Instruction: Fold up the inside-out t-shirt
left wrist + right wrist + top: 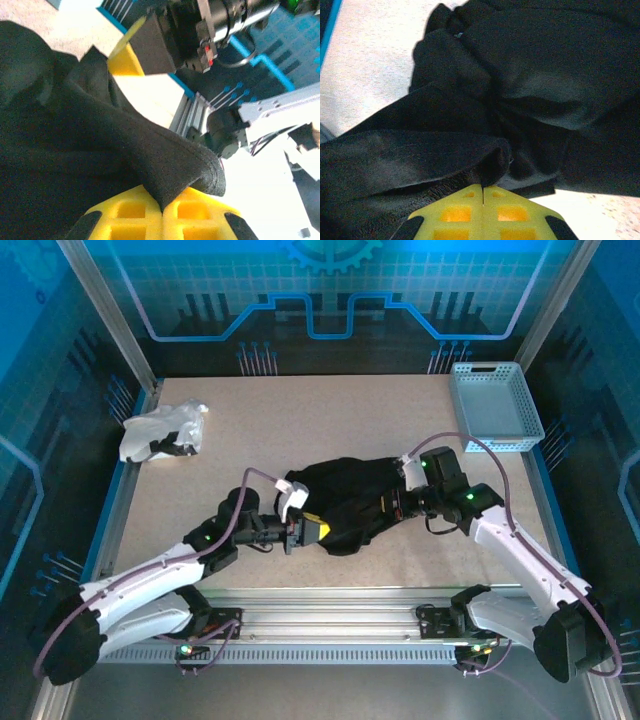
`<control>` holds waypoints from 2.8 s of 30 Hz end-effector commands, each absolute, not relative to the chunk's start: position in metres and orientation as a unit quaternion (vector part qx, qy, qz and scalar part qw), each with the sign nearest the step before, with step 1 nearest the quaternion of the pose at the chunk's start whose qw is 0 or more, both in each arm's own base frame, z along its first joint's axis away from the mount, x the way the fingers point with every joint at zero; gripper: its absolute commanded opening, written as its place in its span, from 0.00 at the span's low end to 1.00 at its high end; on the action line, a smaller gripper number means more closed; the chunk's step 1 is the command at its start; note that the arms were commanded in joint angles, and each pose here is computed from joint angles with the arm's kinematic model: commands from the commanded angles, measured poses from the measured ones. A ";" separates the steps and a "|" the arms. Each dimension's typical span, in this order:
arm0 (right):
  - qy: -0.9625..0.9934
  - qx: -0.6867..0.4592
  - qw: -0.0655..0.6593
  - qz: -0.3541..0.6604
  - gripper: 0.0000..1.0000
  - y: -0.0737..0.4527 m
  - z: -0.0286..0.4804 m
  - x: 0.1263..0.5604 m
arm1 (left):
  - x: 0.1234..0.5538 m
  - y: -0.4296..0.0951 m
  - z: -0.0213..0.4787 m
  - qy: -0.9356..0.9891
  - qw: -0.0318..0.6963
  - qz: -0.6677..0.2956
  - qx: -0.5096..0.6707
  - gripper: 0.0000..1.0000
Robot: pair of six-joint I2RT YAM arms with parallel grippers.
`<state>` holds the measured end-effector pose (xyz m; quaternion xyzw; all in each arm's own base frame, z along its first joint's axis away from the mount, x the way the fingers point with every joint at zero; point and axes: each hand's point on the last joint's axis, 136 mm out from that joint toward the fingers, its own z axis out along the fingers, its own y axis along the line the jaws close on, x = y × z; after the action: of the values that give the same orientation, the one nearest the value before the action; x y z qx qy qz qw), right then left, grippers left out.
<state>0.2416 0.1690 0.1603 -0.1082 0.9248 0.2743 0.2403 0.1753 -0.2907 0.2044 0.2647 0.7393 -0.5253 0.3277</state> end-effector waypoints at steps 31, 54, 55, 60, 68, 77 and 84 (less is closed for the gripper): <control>0.910 -0.268 0.267 0.169 0.72 0.280 0.110 0.387 | 0.348 -0.145 0.063 0.914 0.258 -0.277 -0.142 0.71; 0.824 -0.278 0.385 0.309 0.00 0.290 0.250 0.428 | 0.402 -0.181 0.200 0.797 0.414 -0.429 -0.093 0.00; 0.810 -0.282 0.411 0.310 0.00 0.288 0.274 0.429 | 0.404 -0.179 0.227 0.780 0.443 -0.434 -0.085 0.00; 0.738 -0.306 0.533 0.278 0.00 0.271 0.373 0.401 | 0.373 -0.170 0.359 0.688 0.566 -0.454 -0.018 0.00; 0.771 -0.313 0.525 0.182 0.07 0.239 0.284 0.320 | 0.301 -0.174 0.274 0.753 0.479 -0.451 -0.001 0.00; 0.857 -0.230 0.427 0.175 0.49 0.207 0.170 0.276 | 0.243 -0.155 0.145 0.852 0.352 -0.384 -0.049 0.49; 0.849 -0.295 0.388 0.205 0.57 0.278 0.156 0.294 | 0.272 -0.133 0.144 0.875 0.363 -0.302 -0.105 0.63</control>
<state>0.2805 0.2471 0.1433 -0.2846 0.8639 0.1798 0.3747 0.2601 -0.1422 0.1428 -0.0936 0.8634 -0.3448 0.3561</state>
